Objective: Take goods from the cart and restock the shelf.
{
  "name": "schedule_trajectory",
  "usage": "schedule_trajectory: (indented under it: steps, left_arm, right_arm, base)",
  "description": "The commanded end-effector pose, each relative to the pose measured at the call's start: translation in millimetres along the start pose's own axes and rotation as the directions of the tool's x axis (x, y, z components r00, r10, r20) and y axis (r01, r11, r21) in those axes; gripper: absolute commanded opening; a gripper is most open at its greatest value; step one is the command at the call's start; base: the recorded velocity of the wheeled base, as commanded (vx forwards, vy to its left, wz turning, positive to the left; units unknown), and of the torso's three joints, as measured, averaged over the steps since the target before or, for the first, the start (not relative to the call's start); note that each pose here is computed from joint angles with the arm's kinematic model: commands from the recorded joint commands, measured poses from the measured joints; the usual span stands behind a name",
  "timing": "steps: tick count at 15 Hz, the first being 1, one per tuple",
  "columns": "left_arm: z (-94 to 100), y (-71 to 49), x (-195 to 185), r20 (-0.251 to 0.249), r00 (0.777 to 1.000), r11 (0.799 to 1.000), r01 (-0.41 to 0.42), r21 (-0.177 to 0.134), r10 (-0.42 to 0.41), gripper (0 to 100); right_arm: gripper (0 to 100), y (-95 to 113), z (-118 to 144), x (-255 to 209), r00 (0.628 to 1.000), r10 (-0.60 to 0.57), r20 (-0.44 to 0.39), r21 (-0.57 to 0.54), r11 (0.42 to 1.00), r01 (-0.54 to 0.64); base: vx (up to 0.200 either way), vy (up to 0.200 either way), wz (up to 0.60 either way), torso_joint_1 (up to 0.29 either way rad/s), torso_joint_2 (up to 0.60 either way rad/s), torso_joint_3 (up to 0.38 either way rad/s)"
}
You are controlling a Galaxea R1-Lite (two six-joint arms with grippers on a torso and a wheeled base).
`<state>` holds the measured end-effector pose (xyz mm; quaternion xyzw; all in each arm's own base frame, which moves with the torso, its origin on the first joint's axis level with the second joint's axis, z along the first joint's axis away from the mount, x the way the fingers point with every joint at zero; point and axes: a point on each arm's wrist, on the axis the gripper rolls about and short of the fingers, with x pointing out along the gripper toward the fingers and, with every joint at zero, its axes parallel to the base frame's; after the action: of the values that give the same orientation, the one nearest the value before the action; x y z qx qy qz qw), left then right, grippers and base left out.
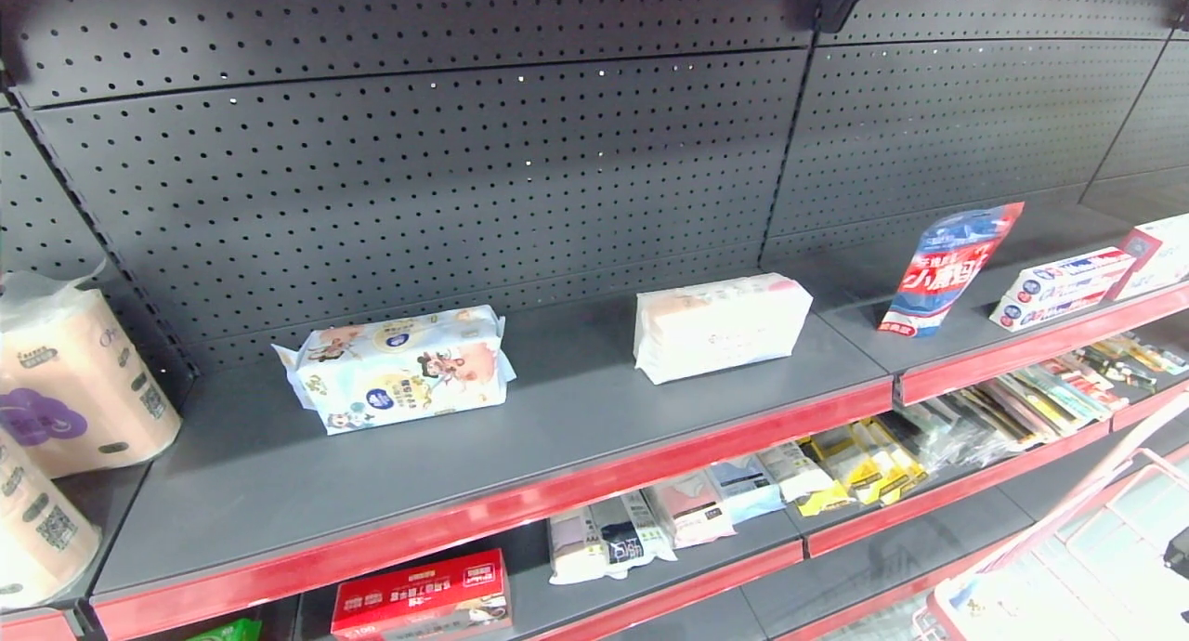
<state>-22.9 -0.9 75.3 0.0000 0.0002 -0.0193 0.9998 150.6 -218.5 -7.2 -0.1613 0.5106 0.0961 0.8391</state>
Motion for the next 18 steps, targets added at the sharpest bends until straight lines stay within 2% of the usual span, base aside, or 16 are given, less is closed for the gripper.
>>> schedule_trajectory:
  steps: [1, 5, 9, 15, 18]
  left_arm:
    - [0.0, 0.0, 0.1, -0.001, 1.0, 1.0, 0.0, 0.0, 0.0, 100]
    - [0.0, 0.0, 0.1, -0.001, 1.0, 1.0, 0.0, 0.0, 0.0, 100]
    - [0.0, 0.0, 0.1, -0.001, 1.0, 1.0, 0.001, 0.0, -0.001, 100]
    - [0.0, 0.0, 0.1, -0.001, 1.0, 1.0, 0.0, 0.0, 0.0, 100]
    - [0.0, 0.0, 0.1, -0.001, 1.0, 1.0, 0.0, 0.0, 0.0, 100]
  right_arm:
    - [100, -0.2, -0.1, 0.3, 1.0, 0.0, 0.0, -0.001, 1.0, 0.0]
    - [100, -0.1, -0.3, 0.7, 1.0, 0.001, 0.0, -0.002, 1.0, -0.001]
    - [100, -1.8, 0.0, 1.2, 1.0, -0.002, 0.002, -0.005, 1.0, 0.003]
    - [100, 1.0, -0.9, 1.9, 1.0, 0.009, 0.003, -0.01, 1.0, -0.009]
    - [100, 3.2, -1.8, 2.5, 1.0, 0.017, 0.001, -0.02, 1.0, -0.017]
  base:
    - [0.0, 0.0, 0.0, 0.0, 0.0, 0.0]
    - [0.0, 0.0, -0.15, 0.001, 0.0, 0.001]
    - [0.0, 0.0, 0.0, -0.143, 0.32, 0.16]
    - [0.0, 0.0, 0.0, -0.015, 0.04, 0.021]
    - [0.0, 0.0, 0.0, -0.133, 0.27, 0.147]
